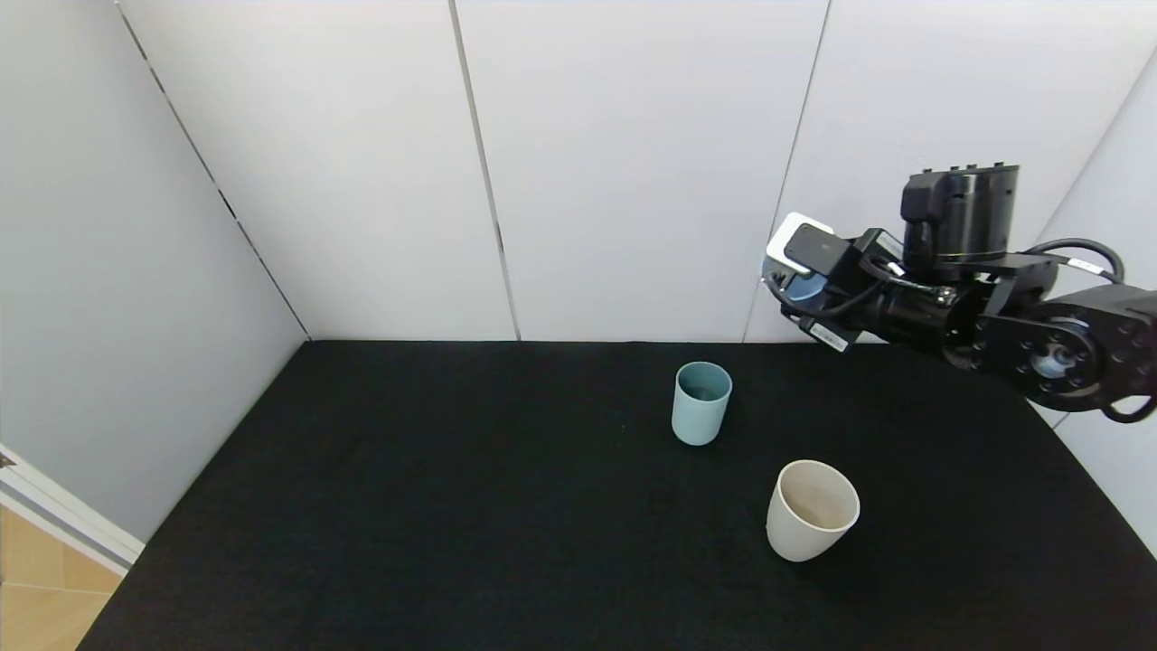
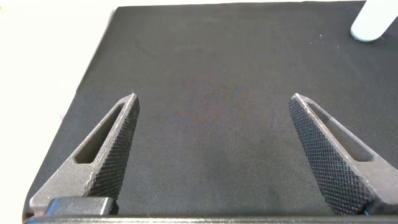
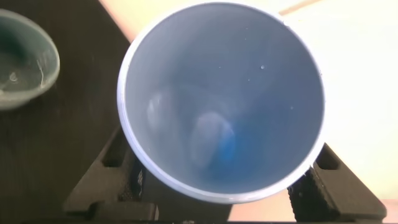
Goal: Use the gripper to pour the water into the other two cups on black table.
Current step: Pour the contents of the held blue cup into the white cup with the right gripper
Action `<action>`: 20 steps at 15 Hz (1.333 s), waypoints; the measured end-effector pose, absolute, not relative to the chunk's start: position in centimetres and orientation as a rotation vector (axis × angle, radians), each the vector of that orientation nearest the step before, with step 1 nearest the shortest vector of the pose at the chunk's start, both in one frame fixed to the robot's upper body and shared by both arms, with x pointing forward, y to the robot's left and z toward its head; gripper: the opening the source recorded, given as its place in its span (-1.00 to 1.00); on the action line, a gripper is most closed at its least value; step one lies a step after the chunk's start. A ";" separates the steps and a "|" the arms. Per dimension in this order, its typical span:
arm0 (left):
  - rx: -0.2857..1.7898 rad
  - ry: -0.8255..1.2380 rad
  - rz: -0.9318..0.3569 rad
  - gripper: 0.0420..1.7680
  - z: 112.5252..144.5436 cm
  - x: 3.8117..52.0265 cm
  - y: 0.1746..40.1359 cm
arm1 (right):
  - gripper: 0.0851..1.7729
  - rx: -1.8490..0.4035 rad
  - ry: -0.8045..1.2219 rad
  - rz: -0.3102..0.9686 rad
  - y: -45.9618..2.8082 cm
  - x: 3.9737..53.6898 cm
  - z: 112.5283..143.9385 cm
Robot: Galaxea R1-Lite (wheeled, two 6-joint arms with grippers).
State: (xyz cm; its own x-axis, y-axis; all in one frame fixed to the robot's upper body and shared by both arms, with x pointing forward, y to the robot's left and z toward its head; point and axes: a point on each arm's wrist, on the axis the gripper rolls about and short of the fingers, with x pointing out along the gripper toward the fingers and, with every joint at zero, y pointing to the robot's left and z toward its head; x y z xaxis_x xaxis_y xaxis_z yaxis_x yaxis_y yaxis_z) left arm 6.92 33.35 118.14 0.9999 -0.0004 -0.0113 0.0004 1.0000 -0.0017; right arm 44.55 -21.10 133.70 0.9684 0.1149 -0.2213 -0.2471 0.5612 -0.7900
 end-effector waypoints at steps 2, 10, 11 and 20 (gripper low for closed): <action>-0.002 0.011 0.000 0.94 118.1 6.9 33.4 | 0.40 -0.928 0.149 0.211 -22.7 42.8 134.4; -0.002 0.011 0.000 0.94 118.1 6.9 33.4 | 0.40 -0.898 0.179 0.190 -26.5 37.3 134.6; -0.002 0.011 0.000 0.94 118.1 6.9 33.4 | 0.40 -0.900 0.190 0.195 -26.6 36.9 134.3; -0.001 0.011 -0.001 0.94 118.1 6.9 33.4 | 0.40 -1.043 0.313 0.241 -27.5 35.5 130.5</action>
State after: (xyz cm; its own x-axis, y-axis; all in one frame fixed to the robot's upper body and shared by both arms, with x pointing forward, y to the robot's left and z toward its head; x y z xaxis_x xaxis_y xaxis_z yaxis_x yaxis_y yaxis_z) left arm 6.92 33.35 118.14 0.9999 -0.0009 -0.0113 0.0008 1.0000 -0.0013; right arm 35.55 -27.51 130.54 0.9299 0.0471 -0.3647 -0.3406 0.4845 -0.8058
